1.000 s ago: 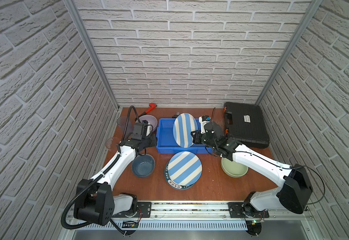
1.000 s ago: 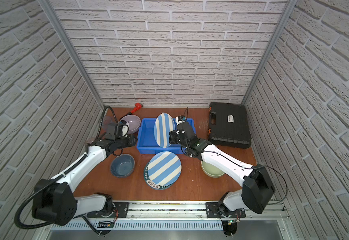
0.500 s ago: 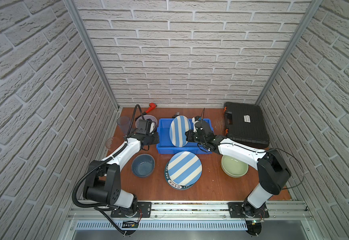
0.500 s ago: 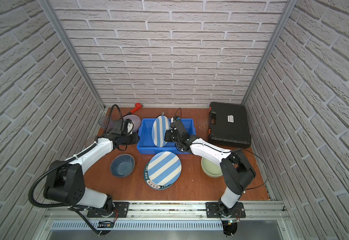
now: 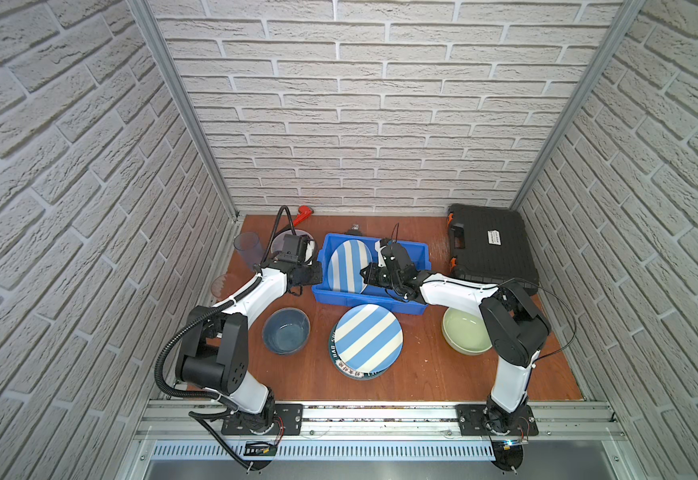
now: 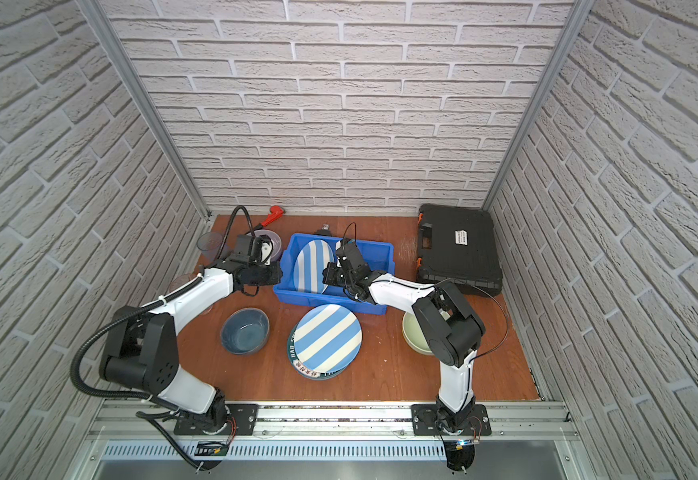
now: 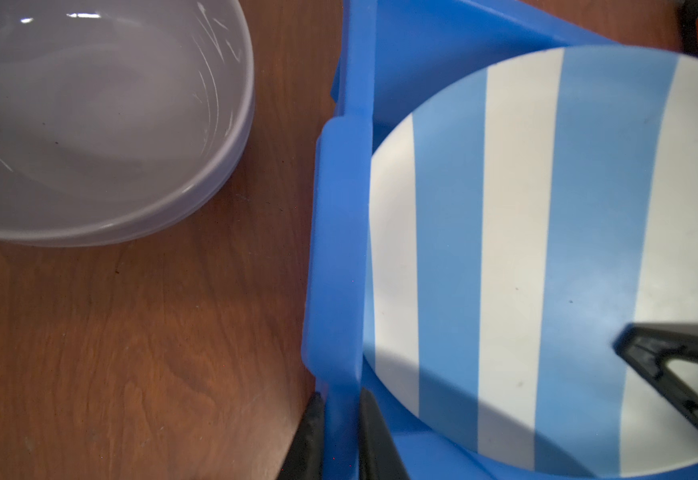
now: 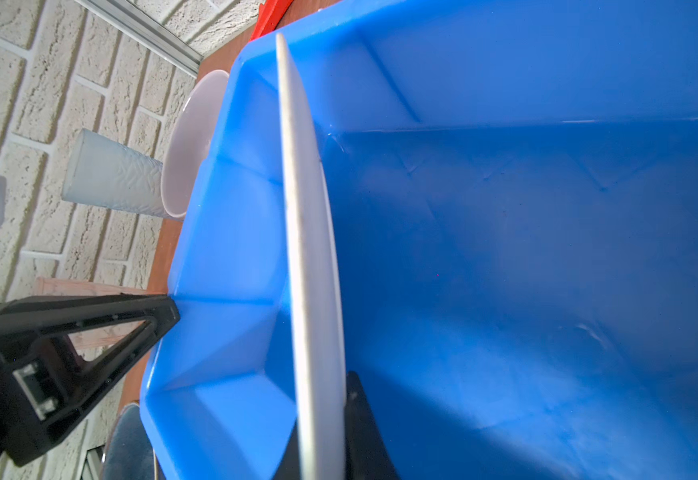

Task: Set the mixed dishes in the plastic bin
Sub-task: 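Carry the upright plate over the blue bin with the right gripper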

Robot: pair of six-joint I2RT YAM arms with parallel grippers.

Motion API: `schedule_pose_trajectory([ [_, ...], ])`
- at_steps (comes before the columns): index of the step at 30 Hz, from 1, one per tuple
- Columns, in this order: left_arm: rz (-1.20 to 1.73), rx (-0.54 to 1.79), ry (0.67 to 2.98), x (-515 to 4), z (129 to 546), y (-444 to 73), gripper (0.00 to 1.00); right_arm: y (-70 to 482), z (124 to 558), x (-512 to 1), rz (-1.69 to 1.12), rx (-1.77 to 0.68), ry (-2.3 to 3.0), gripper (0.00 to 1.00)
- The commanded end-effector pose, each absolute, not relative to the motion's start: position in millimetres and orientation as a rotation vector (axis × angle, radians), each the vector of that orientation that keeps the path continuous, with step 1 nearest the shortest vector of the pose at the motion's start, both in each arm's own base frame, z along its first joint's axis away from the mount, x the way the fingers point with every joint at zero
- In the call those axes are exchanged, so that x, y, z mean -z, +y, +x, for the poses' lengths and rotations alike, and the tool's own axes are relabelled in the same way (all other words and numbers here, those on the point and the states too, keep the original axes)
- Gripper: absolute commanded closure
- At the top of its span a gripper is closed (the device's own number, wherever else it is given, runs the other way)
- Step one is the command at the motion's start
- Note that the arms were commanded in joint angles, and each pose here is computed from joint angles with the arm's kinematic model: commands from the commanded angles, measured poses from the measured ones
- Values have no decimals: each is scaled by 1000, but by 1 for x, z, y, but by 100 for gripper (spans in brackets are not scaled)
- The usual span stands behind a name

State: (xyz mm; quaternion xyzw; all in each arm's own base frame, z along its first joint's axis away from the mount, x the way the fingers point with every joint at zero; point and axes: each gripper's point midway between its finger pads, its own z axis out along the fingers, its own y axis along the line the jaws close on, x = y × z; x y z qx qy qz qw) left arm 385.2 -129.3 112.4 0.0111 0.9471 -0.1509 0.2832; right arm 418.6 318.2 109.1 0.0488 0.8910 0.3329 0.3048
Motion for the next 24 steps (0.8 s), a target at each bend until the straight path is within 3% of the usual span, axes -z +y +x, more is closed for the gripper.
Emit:
schedule_pose_trajectory([
  [1, 52, 424, 2542, -112, 386, -137, 86, 330, 430, -131, 127, -967, 2280, 94],
  [24, 54, 451, 2559, -111, 366, -141, 87, 306, 422, -87, 77, -706, 2479, 75],
])
